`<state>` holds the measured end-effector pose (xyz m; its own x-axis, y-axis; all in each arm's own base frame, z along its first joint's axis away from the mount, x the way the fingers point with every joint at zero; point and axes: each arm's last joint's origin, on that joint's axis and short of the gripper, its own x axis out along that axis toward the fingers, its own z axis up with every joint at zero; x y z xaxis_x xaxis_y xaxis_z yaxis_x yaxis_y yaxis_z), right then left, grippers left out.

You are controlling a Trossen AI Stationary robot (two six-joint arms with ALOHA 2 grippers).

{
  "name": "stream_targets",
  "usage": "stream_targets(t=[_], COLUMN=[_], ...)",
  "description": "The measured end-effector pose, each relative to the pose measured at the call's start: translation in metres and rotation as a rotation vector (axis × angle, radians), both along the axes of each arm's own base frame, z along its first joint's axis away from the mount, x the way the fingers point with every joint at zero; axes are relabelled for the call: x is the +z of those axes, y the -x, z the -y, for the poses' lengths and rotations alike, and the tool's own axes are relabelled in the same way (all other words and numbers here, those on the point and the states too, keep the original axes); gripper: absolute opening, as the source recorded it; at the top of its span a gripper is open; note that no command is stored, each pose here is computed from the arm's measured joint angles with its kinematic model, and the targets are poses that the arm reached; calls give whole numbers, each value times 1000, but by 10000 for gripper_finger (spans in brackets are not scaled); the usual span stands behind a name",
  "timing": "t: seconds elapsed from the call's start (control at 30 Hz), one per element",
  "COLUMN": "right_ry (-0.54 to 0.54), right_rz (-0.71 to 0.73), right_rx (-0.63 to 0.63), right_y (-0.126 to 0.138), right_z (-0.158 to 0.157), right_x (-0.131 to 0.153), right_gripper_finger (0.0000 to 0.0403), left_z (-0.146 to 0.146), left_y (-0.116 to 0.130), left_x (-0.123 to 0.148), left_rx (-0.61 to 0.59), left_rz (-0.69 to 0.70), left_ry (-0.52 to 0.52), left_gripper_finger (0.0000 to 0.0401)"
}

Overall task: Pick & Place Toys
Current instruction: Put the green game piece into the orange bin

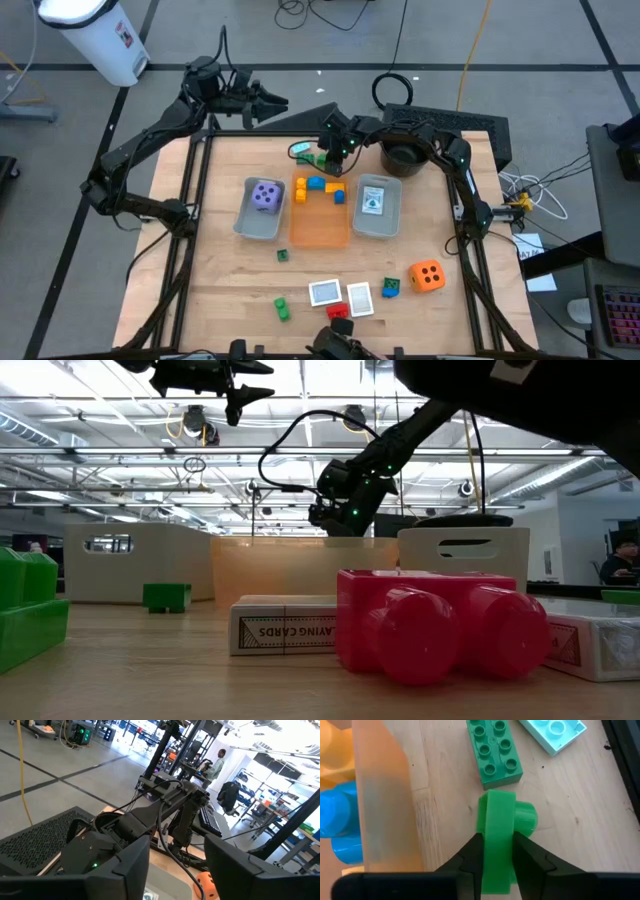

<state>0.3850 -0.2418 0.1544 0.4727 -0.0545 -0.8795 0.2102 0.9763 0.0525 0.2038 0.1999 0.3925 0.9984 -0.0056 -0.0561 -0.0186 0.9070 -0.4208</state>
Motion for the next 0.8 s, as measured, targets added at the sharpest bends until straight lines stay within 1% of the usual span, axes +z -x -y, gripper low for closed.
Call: stream_targets(t=[0.23, 0.4, 0.57, 0.7, 0.8], right_ry=[23, 72, 126, 193, 241], right_rz=[21, 45, 119, 236, 311], right_rx=[-10, -42, -81, -97, -91], right_y=[2, 9, 16, 24, 31], right_z=[2, 7, 10, 8, 0], right_x=[10, 28, 59, 99, 129], right_gripper_finger=[76, 71, 77, 71, 72], left_z=[0, 0, 0, 0, 0], left_y=[0, 0, 0, 0, 0], left_x=[0, 0, 0, 0, 1], left_rx=[0, -1, -1, 0, 3], left_rz=[0, 0, 1, 4, 5], left_ry=[-2, -21, -26, -31, -33], left_gripper_finger=[204, 198, 186, 178, 175])
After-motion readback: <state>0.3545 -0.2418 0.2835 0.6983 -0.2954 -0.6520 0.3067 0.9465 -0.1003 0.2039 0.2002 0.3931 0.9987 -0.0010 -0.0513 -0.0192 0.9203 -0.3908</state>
